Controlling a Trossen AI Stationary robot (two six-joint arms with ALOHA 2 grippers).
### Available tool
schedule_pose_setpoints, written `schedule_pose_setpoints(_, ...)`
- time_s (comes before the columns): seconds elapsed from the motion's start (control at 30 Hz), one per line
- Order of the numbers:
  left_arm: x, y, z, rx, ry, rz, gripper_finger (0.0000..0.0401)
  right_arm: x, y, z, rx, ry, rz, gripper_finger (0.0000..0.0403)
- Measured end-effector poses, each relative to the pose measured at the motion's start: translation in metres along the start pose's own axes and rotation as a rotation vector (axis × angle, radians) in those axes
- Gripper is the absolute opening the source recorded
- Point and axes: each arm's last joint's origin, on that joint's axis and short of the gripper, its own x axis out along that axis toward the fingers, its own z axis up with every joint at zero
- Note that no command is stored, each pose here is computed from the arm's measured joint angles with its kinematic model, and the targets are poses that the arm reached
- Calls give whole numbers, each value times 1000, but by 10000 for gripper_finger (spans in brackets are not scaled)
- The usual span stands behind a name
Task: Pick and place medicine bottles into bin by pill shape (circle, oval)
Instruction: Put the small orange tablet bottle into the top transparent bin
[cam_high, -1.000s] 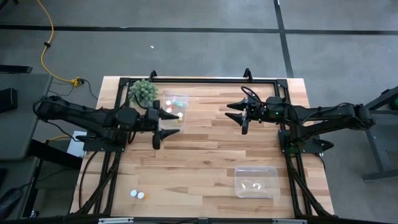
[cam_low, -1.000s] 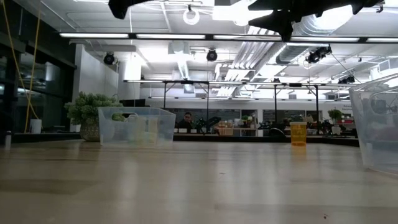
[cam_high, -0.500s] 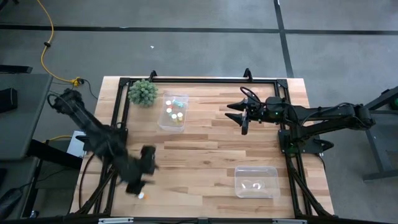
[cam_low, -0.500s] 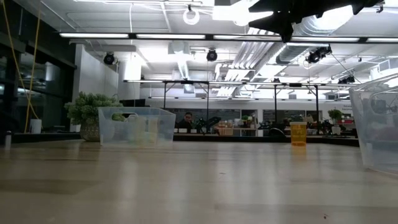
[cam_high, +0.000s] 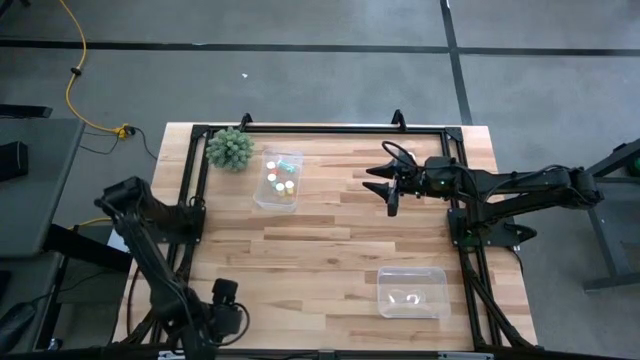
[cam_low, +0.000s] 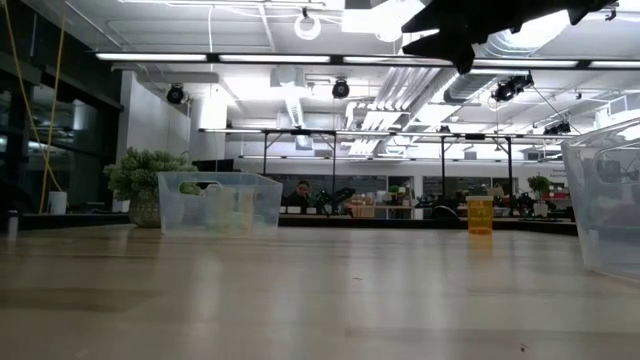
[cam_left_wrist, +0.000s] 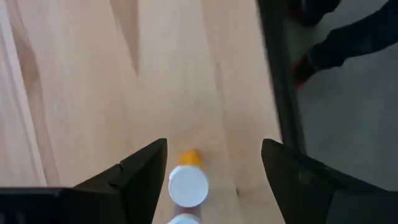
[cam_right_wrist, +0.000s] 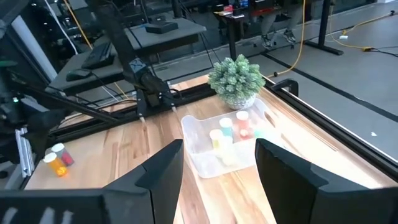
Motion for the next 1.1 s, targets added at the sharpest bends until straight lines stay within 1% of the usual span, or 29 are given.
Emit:
schedule_pose_setpoints(0.1,9,2,-5,-10,58,59,252,0,0,-1,-1,7,-2,193)
schedule_pose_setpoints(0.23,11,5,-9,-43,95,116,252,0,0,-1,6,8,-3,193)
schedule_pose_setpoints(0.4,11,2,-11,-115,130,81,252,0,0,-1,6,10,-3,193)
schedule_pose_setpoints(0.5,10,-1,-15,-119,135,73,252,0,0,-1,6,12,-4,193)
schedule_pose_setpoints(0.73,10,0,-14,-131,101,101,246,0,0,-1,6,13,-6,193)
schedule_pose_setpoints(0.9,20,-2,-14,-131,124,116,233,0,0,-1,9,13,-6,193)
schedule_pose_setpoints(1.1,27,-5,-16,-131,157,106,233,0,0,-1,14,13,-6,193)
